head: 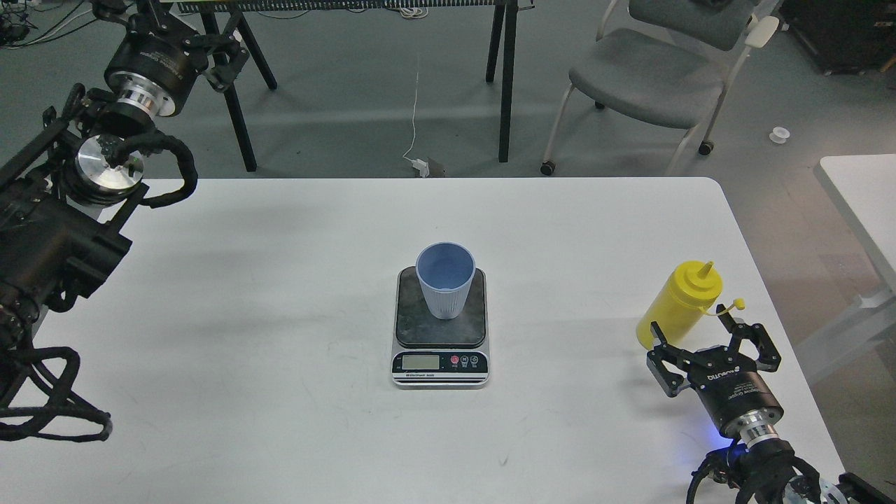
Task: Pour seasoning into cup on scale with both arms
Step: 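Reach the right gripper to the yellow squeeze bottle and grasp it, then lift the yellow bottle and tip it upside down over the cup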
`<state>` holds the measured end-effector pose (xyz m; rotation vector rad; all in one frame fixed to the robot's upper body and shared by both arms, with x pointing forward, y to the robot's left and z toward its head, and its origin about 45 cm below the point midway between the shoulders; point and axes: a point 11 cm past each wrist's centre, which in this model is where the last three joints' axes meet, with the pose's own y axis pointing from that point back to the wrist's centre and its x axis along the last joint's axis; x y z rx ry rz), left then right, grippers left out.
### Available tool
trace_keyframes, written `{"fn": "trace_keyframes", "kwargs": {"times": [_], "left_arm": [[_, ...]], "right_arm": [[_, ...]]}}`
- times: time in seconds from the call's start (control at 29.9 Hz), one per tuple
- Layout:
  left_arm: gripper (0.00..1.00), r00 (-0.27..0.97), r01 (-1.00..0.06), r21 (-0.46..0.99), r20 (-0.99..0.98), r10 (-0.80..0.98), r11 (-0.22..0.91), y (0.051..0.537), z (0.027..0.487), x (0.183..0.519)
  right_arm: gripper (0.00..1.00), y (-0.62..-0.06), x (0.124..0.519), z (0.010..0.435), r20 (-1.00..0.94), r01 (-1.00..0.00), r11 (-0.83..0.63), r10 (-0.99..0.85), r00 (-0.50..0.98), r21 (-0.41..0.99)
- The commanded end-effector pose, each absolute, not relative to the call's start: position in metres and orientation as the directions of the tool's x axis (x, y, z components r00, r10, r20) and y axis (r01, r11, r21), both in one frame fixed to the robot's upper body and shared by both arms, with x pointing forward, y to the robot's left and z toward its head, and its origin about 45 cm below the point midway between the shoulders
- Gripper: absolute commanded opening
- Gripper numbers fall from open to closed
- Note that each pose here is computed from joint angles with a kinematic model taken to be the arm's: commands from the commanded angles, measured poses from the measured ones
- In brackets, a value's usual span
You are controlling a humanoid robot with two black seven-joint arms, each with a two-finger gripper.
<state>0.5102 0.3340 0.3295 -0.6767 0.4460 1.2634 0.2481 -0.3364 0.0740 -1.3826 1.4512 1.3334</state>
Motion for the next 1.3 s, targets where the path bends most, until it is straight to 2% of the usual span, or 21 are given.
{"fn": "trace_keyframes", "kwargs": {"times": [0.0,0.13,0.23,0.33,0.57,0.67,0.77,0.94,1.1,1.27], "left_arm": [[0.99,0.258,-0.964,-0.219,-0.648,0.717,0.149,0.334,0.331,0.51],[0.99,0.258,-0.964,-0.22,-0.646,0.718,0.148,0.336,0.332,0.511],[0.99,0.257,-0.964,-0.22,-0.645,0.72,0.148,0.336,0.332,0.51],[0.99,0.253,-0.965,-0.218,-0.644,0.722,0.144,0.337,0.332,0.51],[0.99,0.25,-0.966,-0.217,-0.644,0.723,0.14,0.338,0.333,0.51],[0.99,0.249,-0.966,-0.222,-0.646,0.721,0.135,0.34,0.334,0.51],[0.99,0.249,-0.965,-0.227,-0.645,0.722,0.13,0.344,0.336,0.51],[0.99,0.243,-0.965,-0.236,-0.641,0.728,0.113,0.361,0.338,0.506],[0.99,0.238,-0.968,-0.226,-0.676,0.698,0.111,0.367,0.309,0.494],[0.99,0.214,-0.976,-0.188,-0.698,0.683,0.114,0.37,0.274,0.481]], "right_arm": [[1.0,-0.338,0.258,0.075,-0.958,-0.977,-0.1,-0.239,-0.158,0.187],[0.99,-0.334,0.271,0.073,-0.96,-0.981,-0.086,-0.234,-0.152,0.176],[0.94,-0.334,0.283,0.072,-0.959,-0.983,-0.073,-0.243,-0.147,0.169],[0.84,-0.327,0.29,0.065,-0.958,-0.982,-0.066,-0.242,-0.155,0.176],[0.52,-0.322,0.294,0.067,-0.963,-0.986,-0.054,-0.228,-0.143,0.159],[0.46,-0.336,0.304,0.079,-0.965,-0.992,-0.018,-0.233,-0.117,0.125],[0.46,-0.36,0.329,0.119,-0.945,-0.999,-0.021,-0.327,-0.017,0.025],[0.46,-0.382,0.381,0.213,-0.79,-0.977,-0.132,-0.574,0.215,-0.17],[0.46,-0.359,0.415,0.278,-0.544,-0.918,-0.3,-0.739,0.396,-0.26],[0.46,-0.315,0.43,0.324,-0.293,-0.831,-0.468,-0.784,0.547,-0.301]]}}
